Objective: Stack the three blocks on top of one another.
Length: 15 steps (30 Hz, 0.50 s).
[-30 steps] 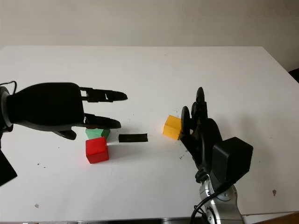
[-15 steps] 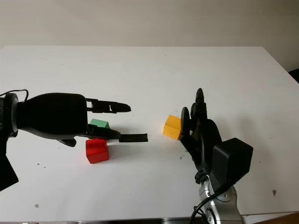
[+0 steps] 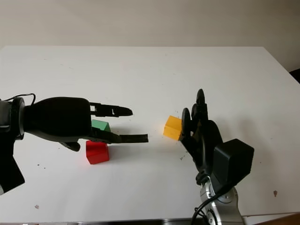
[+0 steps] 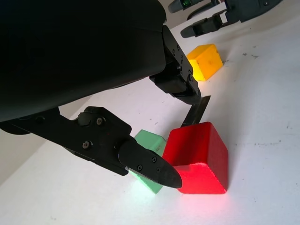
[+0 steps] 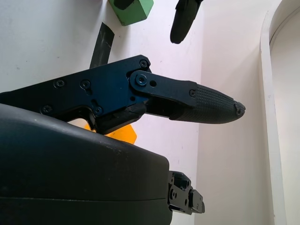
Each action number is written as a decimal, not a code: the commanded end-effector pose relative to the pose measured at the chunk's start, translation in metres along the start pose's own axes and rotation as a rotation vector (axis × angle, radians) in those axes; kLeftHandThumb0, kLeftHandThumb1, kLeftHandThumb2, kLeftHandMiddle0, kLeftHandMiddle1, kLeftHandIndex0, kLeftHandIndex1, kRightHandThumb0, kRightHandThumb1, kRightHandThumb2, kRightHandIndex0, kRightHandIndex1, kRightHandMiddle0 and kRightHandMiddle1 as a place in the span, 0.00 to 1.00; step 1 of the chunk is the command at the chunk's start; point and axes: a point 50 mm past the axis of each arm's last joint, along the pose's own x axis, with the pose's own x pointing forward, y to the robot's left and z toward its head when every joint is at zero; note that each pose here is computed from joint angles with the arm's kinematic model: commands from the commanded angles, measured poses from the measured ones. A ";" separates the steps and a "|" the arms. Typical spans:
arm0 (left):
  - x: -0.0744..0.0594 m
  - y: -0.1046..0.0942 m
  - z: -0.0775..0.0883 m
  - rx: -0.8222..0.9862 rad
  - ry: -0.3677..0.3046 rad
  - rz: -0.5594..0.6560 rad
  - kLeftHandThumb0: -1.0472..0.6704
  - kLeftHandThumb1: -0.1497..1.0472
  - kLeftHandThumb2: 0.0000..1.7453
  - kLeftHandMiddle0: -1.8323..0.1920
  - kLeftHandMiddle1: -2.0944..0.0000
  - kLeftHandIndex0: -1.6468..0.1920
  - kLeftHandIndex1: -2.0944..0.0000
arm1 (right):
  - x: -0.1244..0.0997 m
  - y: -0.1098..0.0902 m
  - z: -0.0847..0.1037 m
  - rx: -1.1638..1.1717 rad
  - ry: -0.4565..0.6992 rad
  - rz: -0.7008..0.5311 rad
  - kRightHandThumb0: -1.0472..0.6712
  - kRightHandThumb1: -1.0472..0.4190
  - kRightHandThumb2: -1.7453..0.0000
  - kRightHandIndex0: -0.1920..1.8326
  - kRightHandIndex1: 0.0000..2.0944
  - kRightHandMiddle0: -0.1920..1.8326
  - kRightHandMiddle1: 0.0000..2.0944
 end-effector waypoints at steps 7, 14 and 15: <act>0.006 -0.007 0.000 -0.020 -0.002 -0.027 0.40 0.84 0.03 0.93 0.98 0.63 0.98 | -0.003 -0.002 0.005 -0.004 -0.025 -0.005 0.15 0.00 0.63 0.00 0.00 0.00 0.00; 0.008 -0.012 0.000 -0.035 -0.009 -0.022 0.42 0.84 0.03 0.92 0.97 0.62 0.97 | -0.003 -0.003 0.006 -0.015 -0.024 0.001 0.15 0.00 0.63 0.00 0.00 0.00 0.00; 0.009 -0.013 0.001 -0.034 -0.010 -0.023 0.42 0.84 0.03 0.92 0.97 0.62 0.97 | -0.003 -0.003 0.006 -0.013 -0.025 0.000 0.15 0.00 0.63 0.00 0.00 0.00 0.00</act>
